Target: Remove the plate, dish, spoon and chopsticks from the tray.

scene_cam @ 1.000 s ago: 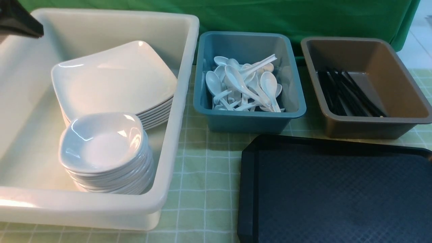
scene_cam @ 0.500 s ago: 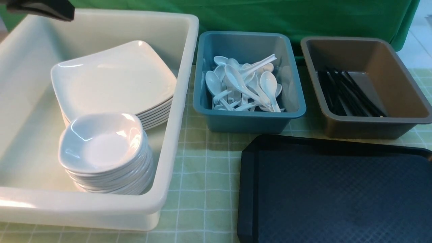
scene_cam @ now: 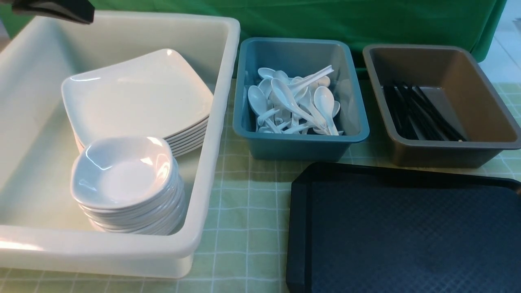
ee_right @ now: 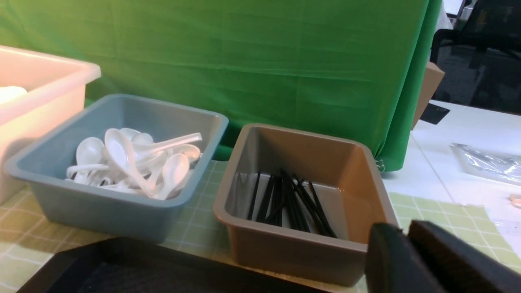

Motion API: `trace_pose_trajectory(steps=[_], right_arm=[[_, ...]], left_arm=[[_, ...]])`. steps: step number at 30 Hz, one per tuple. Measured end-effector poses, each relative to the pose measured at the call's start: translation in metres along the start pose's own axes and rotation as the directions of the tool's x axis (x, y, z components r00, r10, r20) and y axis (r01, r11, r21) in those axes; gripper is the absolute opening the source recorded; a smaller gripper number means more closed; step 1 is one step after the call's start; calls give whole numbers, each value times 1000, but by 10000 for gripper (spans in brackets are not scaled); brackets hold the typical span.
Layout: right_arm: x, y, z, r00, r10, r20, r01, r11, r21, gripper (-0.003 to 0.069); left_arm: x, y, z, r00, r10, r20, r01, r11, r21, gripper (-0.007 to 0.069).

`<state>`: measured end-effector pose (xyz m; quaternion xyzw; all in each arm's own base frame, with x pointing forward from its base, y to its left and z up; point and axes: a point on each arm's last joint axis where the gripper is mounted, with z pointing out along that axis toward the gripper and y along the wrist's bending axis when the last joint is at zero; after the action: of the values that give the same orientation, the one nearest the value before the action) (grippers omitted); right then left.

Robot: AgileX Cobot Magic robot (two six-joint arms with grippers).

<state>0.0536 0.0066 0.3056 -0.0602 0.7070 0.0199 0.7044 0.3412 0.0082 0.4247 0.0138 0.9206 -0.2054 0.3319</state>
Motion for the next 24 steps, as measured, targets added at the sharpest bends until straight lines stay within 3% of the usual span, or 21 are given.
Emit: trace_pose_trajectory(steps=[6, 12, 18, 24], right_arm=[[12, 0, 3, 1000, -1, 18, 1, 1000, 6, 72], [62, 2, 2, 1000, 0, 15, 0, 1000, 22, 87], [106, 4, 3, 998, -5, -66, 7, 1000, 21, 106], [115, 5, 3, 989, -19, -146, 21, 1000, 15, 118]], left_arm=[[0, 0, 0, 1000, 1, -1, -1, 1000, -3, -12], [2, 4, 2, 1000, 26, -14, -26, 999, -33, -12], [8, 4, 7, 999, 26, -41, -28, 999, -32, -12], [28, -5, 4, 996, 34, -80, -36, 999, -22, -12]])
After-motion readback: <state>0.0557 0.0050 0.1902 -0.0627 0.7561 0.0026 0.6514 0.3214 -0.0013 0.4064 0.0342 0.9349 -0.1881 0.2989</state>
